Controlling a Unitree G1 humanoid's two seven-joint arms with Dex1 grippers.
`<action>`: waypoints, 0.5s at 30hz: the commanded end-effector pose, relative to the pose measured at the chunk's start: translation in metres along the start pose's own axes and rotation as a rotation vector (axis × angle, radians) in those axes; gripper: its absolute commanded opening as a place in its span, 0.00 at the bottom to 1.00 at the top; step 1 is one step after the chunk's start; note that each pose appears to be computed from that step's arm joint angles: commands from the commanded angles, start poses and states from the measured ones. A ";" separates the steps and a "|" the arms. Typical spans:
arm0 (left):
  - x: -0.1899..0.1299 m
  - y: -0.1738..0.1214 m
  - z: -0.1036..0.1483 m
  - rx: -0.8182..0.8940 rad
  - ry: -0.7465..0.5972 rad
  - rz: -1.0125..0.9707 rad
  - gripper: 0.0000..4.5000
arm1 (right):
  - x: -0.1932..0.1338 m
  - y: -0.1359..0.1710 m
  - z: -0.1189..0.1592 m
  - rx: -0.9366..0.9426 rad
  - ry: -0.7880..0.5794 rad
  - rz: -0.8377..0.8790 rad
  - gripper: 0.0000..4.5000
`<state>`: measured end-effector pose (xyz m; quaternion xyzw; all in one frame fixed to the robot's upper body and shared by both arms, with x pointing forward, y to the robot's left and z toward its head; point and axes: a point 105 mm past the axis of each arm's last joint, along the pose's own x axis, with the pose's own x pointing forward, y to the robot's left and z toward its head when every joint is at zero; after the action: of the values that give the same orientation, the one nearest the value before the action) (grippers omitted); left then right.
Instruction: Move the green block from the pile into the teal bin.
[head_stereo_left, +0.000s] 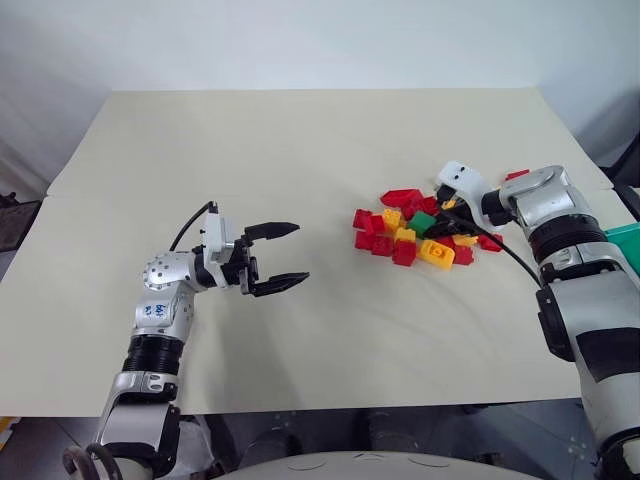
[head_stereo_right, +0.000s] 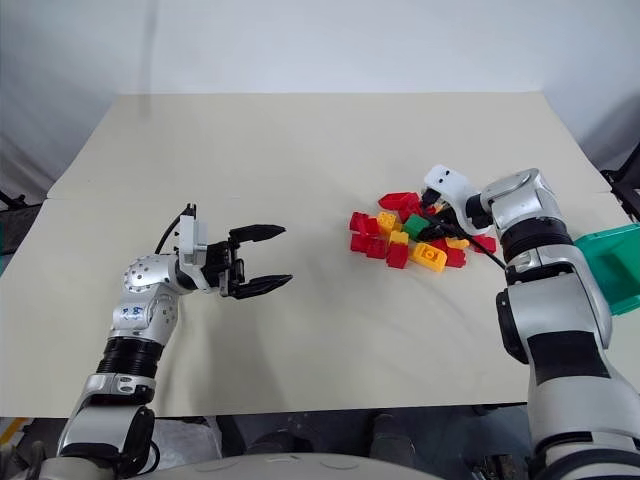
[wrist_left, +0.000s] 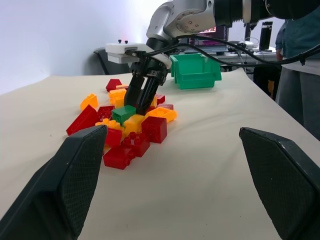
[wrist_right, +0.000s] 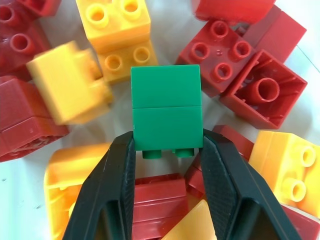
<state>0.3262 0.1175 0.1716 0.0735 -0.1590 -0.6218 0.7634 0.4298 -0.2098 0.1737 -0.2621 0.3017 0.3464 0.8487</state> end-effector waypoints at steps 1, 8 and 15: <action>0.004 0.001 0.007 0.027 -0.021 -0.006 1.00 | -0.024 -0.011 0.026 -0.013 -0.103 -0.049 0.32; 0.013 -0.001 0.008 0.020 -0.038 -0.023 1.00 | -0.061 -0.013 0.025 0.038 -0.183 -0.099 0.32; 0.043 -0.003 0.012 0.017 -0.049 -0.106 1.00 | -0.127 -0.004 -0.018 0.132 -0.193 -0.285 0.32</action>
<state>0.3269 0.0837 0.1828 0.0636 -0.1753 -0.6541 0.7330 0.3677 -0.2664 0.2216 -0.2090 0.2376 0.2647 0.9109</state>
